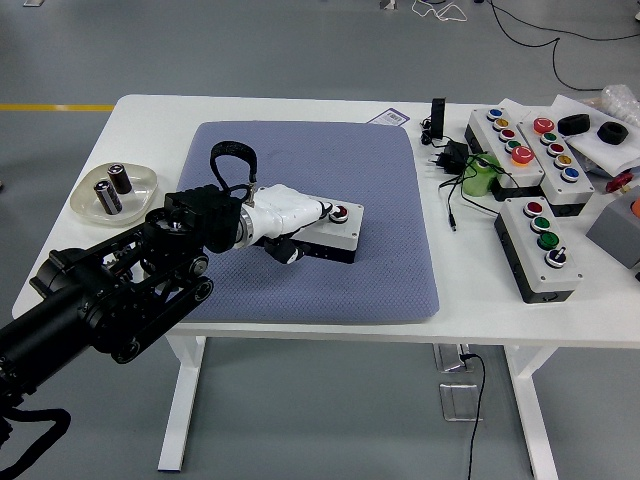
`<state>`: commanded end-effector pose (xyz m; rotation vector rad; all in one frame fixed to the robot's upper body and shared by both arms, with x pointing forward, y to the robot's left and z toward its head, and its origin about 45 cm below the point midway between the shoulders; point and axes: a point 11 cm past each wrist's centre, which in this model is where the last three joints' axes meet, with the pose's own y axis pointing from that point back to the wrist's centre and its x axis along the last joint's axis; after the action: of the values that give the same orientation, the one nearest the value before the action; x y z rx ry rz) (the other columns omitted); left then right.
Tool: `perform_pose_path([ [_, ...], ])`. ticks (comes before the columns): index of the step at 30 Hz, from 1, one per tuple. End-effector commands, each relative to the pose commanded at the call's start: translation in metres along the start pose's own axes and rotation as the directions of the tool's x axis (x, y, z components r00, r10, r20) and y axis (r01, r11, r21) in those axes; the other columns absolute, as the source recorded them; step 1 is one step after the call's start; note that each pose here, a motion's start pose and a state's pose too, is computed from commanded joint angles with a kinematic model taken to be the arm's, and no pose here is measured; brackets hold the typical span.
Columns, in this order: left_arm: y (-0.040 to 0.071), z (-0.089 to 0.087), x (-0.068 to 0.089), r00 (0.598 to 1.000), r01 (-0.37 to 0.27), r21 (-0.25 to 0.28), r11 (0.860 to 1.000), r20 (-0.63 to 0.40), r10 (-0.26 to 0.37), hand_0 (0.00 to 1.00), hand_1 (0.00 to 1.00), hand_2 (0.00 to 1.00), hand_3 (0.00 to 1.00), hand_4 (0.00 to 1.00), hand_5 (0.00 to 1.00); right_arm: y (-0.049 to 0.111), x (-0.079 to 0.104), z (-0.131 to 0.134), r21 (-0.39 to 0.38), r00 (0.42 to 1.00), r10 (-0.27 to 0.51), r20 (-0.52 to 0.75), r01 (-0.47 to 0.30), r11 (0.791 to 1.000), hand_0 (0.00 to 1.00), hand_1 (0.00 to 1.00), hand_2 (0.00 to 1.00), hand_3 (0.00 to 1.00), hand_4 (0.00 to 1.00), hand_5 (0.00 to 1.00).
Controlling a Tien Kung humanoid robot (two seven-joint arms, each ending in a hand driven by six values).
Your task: Pick up the button,place it on the desk,press the button,press the button
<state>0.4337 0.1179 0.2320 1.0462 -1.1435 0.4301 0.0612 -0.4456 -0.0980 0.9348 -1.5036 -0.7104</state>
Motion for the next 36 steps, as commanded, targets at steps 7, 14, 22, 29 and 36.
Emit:
perform_pose_path([
  [7,0.010,-0.007,0.023,0.992,-0.112,0.005,0.994,-0.050,0.112,0.015,0.005,0.059,0.910,0.571,0.002,0.000,0.000,-0.002,0.004,1.000,0.001,0.006,-0.002,1.000,0.634,0.536,0.556,0.634,0.226,0.245],
  [14,0.038,-0.032,0.064,0.957,-0.276,0.044,0.960,-0.078,0.279,0.002,0.017,0.084,0.916,0.681,0.045,0.000,0.001,-0.002,0.005,1.000,0.003,0.005,-0.003,1.000,0.634,0.536,0.555,0.634,0.227,0.242],
  [22,0.064,-0.075,0.068,0.919,-0.299,0.149,0.943,-0.223,0.326,0.673,0.708,0.726,0.998,0.909,0.771,0.000,0.000,-0.003,0.005,1.000,0.003,0.008,-0.003,1.000,0.634,0.536,0.555,0.634,0.227,0.243],
  [29,0.083,-0.123,0.055,0.860,-0.329,0.293,0.898,-0.300,0.412,0.812,0.862,0.921,0.998,0.860,0.802,0.000,0.000,-0.004,0.007,1.000,0.003,0.009,-0.004,1.000,0.634,0.536,0.555,0.634,0.227,0.242],
  [36,0.088,-0.144,0.024,0.838,-0.308,0.341,0.888,-0.344,0.423,0.858,0.895,0.954,0.998,0.831,0.806,0.000,0.000,-0.003,0.005,1.000,0.003,0.007,-0.003,1.000,0.634,0.536,0.555,0.634,0.227,0.244],
])
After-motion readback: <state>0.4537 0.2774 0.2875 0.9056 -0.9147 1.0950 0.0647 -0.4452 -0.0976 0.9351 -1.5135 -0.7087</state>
